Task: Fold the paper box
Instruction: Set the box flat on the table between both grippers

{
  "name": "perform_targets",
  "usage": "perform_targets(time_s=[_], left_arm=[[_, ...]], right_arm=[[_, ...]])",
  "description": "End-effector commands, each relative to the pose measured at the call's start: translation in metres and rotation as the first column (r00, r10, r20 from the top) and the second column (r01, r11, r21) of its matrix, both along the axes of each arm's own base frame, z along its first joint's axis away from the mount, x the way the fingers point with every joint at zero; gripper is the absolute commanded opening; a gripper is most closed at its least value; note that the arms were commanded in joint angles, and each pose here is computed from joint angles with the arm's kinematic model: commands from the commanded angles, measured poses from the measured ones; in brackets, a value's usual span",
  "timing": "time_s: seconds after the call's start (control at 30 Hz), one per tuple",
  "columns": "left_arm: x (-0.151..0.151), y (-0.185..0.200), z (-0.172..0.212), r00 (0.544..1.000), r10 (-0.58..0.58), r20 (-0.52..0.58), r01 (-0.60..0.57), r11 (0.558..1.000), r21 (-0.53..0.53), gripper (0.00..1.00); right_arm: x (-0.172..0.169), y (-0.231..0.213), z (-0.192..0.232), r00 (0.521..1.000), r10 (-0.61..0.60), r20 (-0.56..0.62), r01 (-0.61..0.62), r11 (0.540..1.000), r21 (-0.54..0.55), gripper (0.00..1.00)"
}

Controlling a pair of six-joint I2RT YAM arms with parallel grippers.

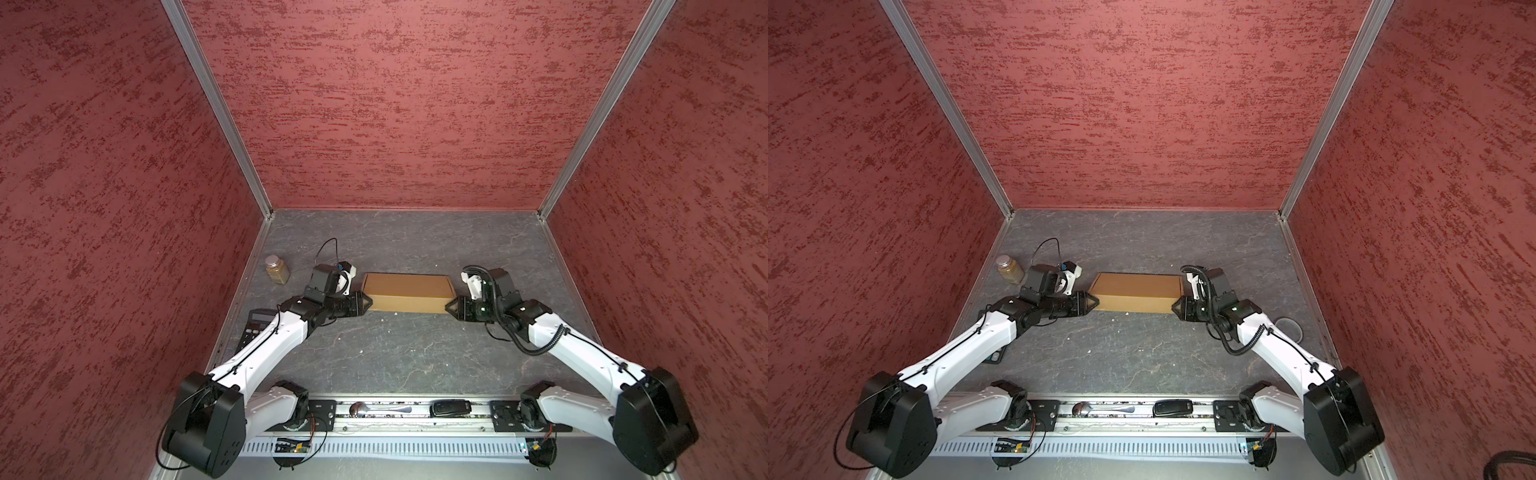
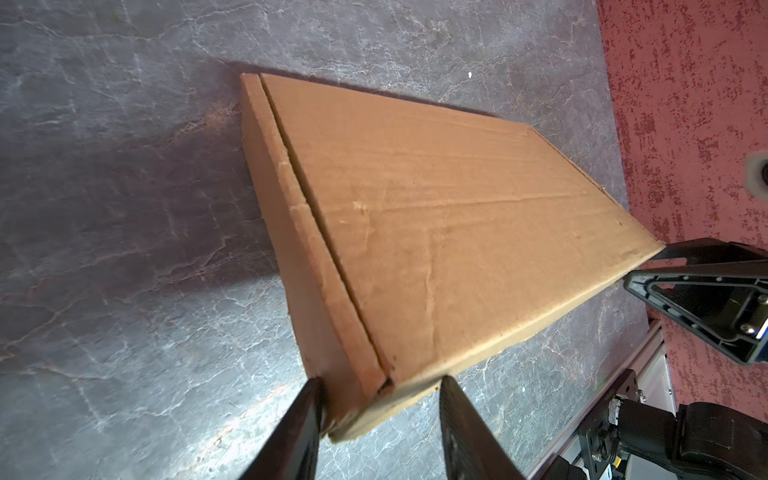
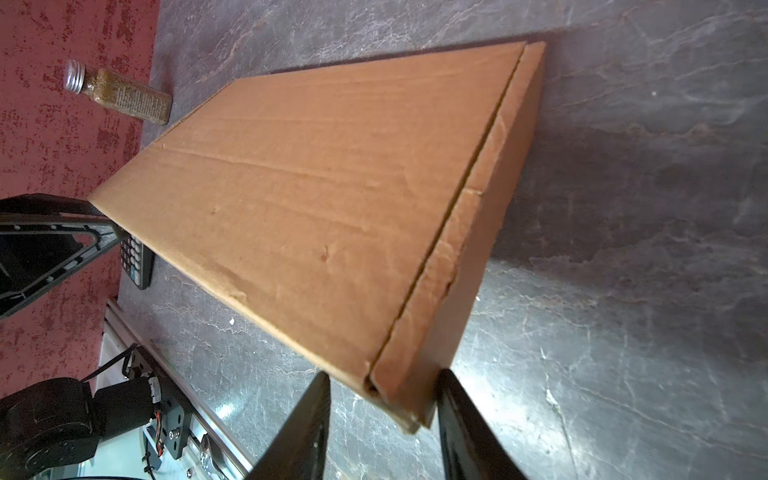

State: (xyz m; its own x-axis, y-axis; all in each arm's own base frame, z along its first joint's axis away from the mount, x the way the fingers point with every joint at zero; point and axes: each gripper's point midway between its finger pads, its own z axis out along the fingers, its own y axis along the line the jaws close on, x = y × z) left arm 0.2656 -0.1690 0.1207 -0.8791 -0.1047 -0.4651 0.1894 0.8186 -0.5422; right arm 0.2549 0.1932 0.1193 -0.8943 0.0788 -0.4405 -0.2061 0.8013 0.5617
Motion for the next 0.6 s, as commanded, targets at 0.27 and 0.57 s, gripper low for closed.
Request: perform_targets(time_s=[0.27,0.57], left_arm=[[-0.017,-0.010,-0.009,0.999,-0.027,-0.019,0.026,0.998,-0.053,0.46],[-0.026,-0.006,-0.020,0.999,-0.013,-0.040,0.011,0.999,-0.050,0.51]], right_arm=[[-0.020,0.005,-0.010,0.998,0.059,-0.030,-0.058,0.998,0.012,0.52],[-0.026,-0.002,-0.015,0.998,0.044,-0.035,-0.045,0.999,-0.005,0.59]])
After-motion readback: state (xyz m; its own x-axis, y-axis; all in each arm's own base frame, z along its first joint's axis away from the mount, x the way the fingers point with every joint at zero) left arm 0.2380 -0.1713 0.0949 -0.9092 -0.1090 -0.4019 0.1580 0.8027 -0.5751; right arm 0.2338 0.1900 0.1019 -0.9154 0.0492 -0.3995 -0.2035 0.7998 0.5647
